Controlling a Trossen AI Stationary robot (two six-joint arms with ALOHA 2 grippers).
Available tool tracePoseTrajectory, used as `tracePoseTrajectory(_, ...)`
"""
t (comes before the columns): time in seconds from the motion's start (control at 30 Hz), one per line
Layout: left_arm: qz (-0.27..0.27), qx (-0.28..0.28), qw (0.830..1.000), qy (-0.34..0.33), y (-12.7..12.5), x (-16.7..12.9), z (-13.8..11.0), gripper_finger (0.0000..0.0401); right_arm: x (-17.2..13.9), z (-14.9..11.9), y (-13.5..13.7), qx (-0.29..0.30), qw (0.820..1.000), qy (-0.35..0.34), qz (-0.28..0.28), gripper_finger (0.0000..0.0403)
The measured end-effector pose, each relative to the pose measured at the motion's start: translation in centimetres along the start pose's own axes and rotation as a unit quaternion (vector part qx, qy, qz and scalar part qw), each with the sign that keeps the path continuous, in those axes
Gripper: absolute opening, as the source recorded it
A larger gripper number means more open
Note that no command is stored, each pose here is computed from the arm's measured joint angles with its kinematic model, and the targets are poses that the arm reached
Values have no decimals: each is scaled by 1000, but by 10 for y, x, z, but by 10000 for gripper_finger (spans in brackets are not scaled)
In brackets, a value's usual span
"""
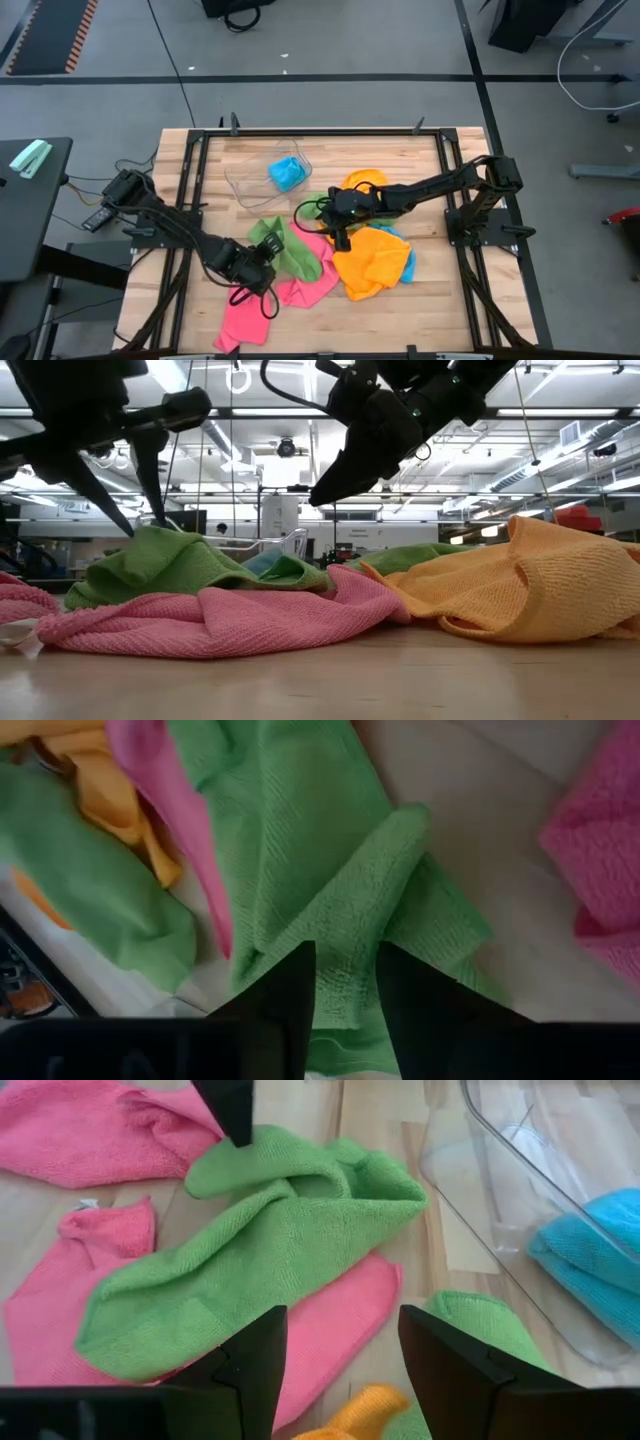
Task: Fold microfiber towels
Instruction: Fold the left green microfiber towel
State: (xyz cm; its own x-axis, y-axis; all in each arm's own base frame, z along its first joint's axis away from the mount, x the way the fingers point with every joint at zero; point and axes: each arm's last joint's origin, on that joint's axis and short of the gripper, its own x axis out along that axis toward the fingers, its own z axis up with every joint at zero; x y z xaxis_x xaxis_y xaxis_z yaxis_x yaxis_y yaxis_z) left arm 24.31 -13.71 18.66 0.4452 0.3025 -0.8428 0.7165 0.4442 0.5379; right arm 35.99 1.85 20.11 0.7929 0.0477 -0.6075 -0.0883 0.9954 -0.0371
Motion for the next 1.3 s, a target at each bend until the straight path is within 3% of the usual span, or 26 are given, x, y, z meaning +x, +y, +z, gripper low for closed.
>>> tracePoseTrajectory(0.17,8,-4,1000,5,-2,2,-1,87,0,0,2,-3,1000,0,2,202)
tracePoseTrajectory(0.33,42,-83,995,-22,6,4,4,17,0,3,4,-5,1000,-14,4,202)
tracePoseTrajectory(0.4,53,-131,989,-36,13,6,5,11,0,5,10,-12,1000,-25,10,202)
tracePoseTrajectory(0.5,79,-220,971,-47,27,11,3,14,-1,11,22,-29,998,-55,29,202)
tracePoseTrajectory(0.63,109,-335,934,-61,50,20,-5,8,-4,21,42,-34,993,-105,42,202)
tracePoseTrajectory(0.83,123,-435,889,-69,69,30,-17,20,-5,19,67,-23,993,-108,-44,202)
tracePoseTrajectory(0.93,128,-474,868,-74,76,32,-21,21,1,13,75,-7,991,-98,-89,202)
tracePoseTrajectory(1.1,134,-499,852,-85,81,34,-23,7,12,2,77,21,984,-85,-154,202)
tracePoseTrajectory(1.3,184,-501,839,-105,90,30,-20,18,10,1,81,5,984,-77,-161,202)
